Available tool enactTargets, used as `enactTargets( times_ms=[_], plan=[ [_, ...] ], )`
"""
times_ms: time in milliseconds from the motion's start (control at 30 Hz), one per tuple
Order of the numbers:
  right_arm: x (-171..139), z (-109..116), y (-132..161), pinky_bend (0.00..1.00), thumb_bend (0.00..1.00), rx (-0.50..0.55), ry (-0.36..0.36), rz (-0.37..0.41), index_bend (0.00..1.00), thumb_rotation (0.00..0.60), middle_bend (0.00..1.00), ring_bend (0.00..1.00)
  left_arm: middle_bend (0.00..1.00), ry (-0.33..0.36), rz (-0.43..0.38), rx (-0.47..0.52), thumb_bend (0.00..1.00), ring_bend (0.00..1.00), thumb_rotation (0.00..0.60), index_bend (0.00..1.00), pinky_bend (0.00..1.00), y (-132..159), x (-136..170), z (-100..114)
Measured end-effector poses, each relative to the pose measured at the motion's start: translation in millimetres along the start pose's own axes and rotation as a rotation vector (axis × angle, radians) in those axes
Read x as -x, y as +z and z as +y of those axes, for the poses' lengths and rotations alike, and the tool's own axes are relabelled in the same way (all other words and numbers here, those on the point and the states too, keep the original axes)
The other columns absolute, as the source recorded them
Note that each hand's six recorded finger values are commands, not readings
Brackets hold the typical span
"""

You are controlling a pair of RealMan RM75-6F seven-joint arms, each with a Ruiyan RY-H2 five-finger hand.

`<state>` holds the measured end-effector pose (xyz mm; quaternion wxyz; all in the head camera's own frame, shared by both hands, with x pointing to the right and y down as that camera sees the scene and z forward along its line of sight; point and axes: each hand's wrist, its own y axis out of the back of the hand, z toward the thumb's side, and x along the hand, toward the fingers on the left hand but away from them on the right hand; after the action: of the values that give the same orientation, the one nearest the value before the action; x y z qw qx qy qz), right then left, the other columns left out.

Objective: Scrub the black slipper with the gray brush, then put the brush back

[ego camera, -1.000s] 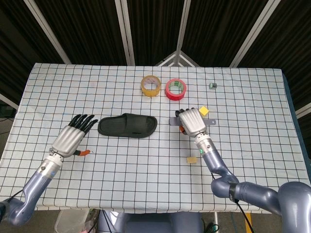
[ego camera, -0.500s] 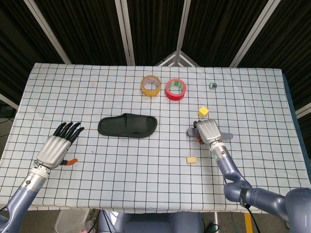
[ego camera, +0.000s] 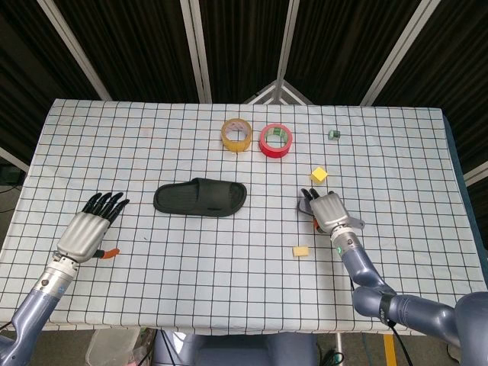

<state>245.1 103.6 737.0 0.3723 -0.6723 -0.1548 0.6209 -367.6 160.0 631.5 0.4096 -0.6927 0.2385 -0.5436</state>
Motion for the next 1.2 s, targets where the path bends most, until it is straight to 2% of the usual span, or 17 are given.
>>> enactTargets(
  times_ms=[200, 367, 600, 700, 800, 900, 1033, 1133, 1200],
  plan=[
    [-4, 3, 6, 0.23, 0.51, -0.007, 0.011, 0.012, 0.0, 0.6, 0.07, 0.09, 0.0, 0.009, 0.001, 0.001, 0.17, 0.0, 0.54, 0.0, 0.01, 0, 4, 1],
    [-15, 16, 12, 0.17, 0.49, 0.006, -0.013, 0.034, 0.0, 0.6, 0.02, 0.04, 0.0, 0.033, -0.002, 0.009, 0.16, 0.0, 0.541, 0.0, 0.01, 0, 15, 5],
    [-39, 44, 19, 0.09, 0.46, 0.035, -0.09, 0.067, 0.0, 0.6, 0.0, 0.0, 0.0, 0.082, 0.02, 0.036, 0.14, 0.0, 0.538, 0.0, 0.01, -6, 39, 7],
    [-57, 57, 16, 0.02, 0.43, 0.051, -0.132, 0.07, 0.0, 0.6, 0.0, 0.0, 0.0, 0.115, 0.049, 0.054, 0.14, 0.0, 0.538, 0.0, 0.01, -12, 54, 7],
    [-83, 63, 5, 0.0, 0.43, 0.059, -0.173, 0.052, 0.0, 0.6, 0.0, 0.0, 0.0, 0.165, 0.093, 0.07, 0.13, 0.0, 0.54, 0.0, 0.0, -21, 76, 7],
    [-115, 56, -17, 0.0, 0.42, 0.05, -0.206, -0.004, 0.0, 0.6, 0.0, 0.0, 0.0, 0.212, 0.158, 0.068, 0.13, 0.0, 0.539, 0.0, 0.0, -35, 104, 3],
    [-173, 26, -57, 0.0, 0.42, 0.047, -0.238, -0.133, 0.0, 0.6, 0.0, 0.0, 0.0, 0.261, 0.233, 0.033, 0.13, 0.0, 0.539, 0.0, 0.0, -48, 141, -3],
    [-221, -1, -85, 0.0, 0.42, 0.1, -0.258, -0.248, 0.0, 0.6, 0.0, 0.0, 0.0, 0.286, 0.231, 0.015, 0.13, 0.0, 0.538, 0.0, 0.0, -46, 151, -4],
    [-246, -16, -97, 0.0, 0.42, 0.134, -0.264, -0.294, 0.0, 0.6, 0.0, 0.0, 0.0, 0.298, 0.227, 0.007, 0.13, 0.0, 0.541, 0.0, 0.0, -44, 154, -4]
  ],
)
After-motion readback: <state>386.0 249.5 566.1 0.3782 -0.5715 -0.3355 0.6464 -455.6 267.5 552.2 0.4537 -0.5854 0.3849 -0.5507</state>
